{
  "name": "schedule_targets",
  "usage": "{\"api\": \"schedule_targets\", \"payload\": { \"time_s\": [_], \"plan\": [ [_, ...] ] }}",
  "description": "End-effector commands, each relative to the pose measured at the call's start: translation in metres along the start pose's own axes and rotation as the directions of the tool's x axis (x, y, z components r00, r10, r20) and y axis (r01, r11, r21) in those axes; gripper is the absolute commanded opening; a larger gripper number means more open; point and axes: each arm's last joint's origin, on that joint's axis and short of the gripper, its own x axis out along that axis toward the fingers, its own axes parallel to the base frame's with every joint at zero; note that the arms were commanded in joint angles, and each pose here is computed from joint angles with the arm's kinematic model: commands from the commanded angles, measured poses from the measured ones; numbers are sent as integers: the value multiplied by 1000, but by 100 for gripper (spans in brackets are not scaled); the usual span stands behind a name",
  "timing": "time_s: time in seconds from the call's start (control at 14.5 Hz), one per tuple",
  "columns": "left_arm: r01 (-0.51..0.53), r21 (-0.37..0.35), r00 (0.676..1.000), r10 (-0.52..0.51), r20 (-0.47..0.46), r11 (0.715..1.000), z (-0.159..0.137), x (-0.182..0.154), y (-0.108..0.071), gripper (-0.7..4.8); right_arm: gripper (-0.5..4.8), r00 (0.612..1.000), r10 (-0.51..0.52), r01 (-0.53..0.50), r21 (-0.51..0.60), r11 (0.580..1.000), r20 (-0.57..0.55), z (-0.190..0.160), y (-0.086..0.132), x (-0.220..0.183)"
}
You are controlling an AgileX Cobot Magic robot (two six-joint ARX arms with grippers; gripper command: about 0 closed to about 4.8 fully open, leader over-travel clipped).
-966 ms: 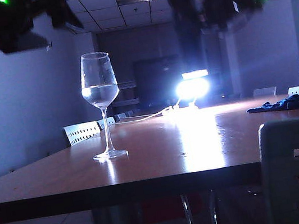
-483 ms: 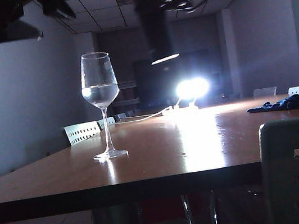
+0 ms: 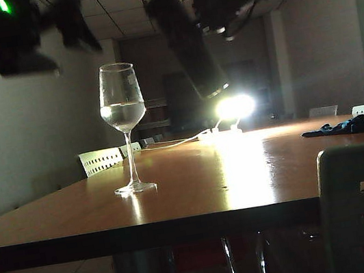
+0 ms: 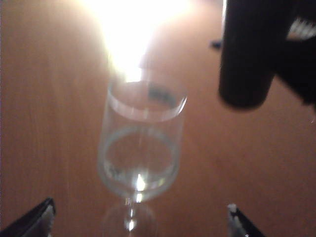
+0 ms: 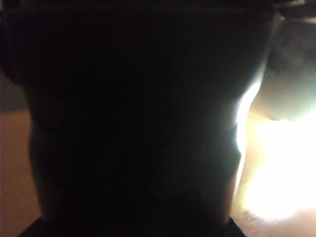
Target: Pick up the black thermos cup, pour some water from it into the stemmed glass, and then put the thermos cup back on the table.
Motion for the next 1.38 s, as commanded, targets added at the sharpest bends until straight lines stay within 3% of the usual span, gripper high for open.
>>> {"api": "schedule_targets", "payload": {
  "time_s": [0.07, 0.28, 0.69, 1.17, 1.38],
  "plan": [
    [1, 4, 1000, -1, -5, 1000, 11, 15, 2, 479, 76, 992, -71, 86, -150, 985, 102, 11, -7, 1],
    [1, 32, 1000, 0, -20, 1000, 29, 31, 3, 479, 76, 986, -93, 118, -185, 976, 141, 13, -8, 2],
    [-2, 29, 998, 4, -69, 1000, 23, 40, 5, 479, 76, 980, -72, 125, -296, 947, 186, 15, -6, 3],
    [0, 39, 991, 5, -132, 999, 17, 39, 5, 479, 76, 980, -47, 135, -476, 869, 192, 4, 2, 12],
    [0, 37, 991, 5, -136, 999, 17, 39, 5, 479, 76, 978, -52, 162, -572, 804, 204, 5, 2, 12]
  ]
}}
